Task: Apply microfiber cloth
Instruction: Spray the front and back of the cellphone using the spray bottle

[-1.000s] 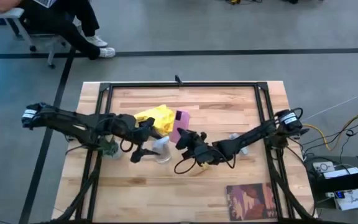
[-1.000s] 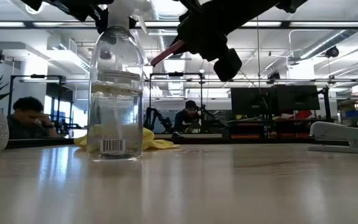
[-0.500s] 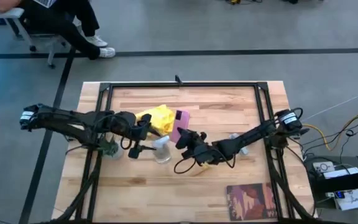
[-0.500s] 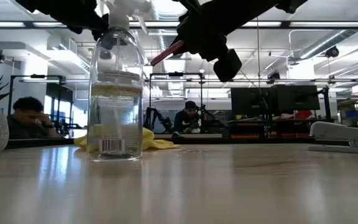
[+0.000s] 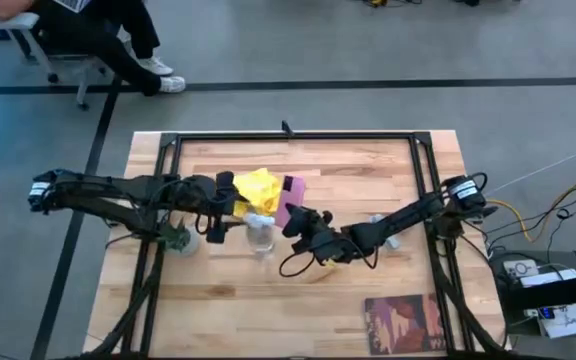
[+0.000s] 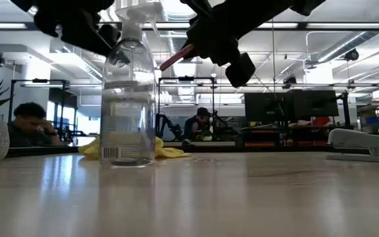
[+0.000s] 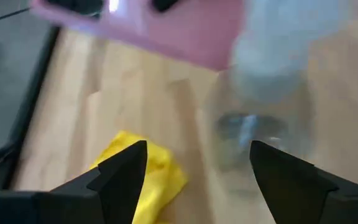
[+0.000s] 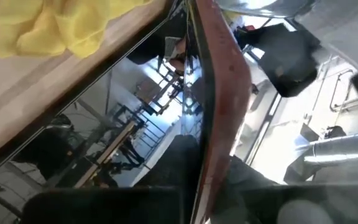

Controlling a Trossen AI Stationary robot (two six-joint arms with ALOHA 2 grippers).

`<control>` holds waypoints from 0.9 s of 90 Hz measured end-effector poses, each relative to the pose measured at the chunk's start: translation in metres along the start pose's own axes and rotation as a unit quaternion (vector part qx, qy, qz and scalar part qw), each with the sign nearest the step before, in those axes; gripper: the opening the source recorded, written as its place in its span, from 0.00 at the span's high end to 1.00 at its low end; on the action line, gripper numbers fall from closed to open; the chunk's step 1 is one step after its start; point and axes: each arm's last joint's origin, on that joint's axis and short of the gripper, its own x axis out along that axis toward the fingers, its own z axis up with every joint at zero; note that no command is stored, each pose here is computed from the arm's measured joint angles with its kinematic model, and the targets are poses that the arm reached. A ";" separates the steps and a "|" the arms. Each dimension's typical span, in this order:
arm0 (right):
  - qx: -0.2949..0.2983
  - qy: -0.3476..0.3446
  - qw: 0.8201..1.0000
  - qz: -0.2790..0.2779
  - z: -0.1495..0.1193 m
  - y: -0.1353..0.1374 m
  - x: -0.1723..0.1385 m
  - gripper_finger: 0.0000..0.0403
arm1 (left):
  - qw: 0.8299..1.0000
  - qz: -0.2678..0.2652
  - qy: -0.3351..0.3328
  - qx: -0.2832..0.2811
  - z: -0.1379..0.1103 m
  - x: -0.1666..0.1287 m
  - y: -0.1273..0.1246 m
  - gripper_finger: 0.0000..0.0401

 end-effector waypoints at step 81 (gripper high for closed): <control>0.079 0.022 0.997 0.006 0.000 0.000 -0.002 0.99 | 0.977 -0.185 0.005 -0.106 -0.001 0.051 -0.035 0.56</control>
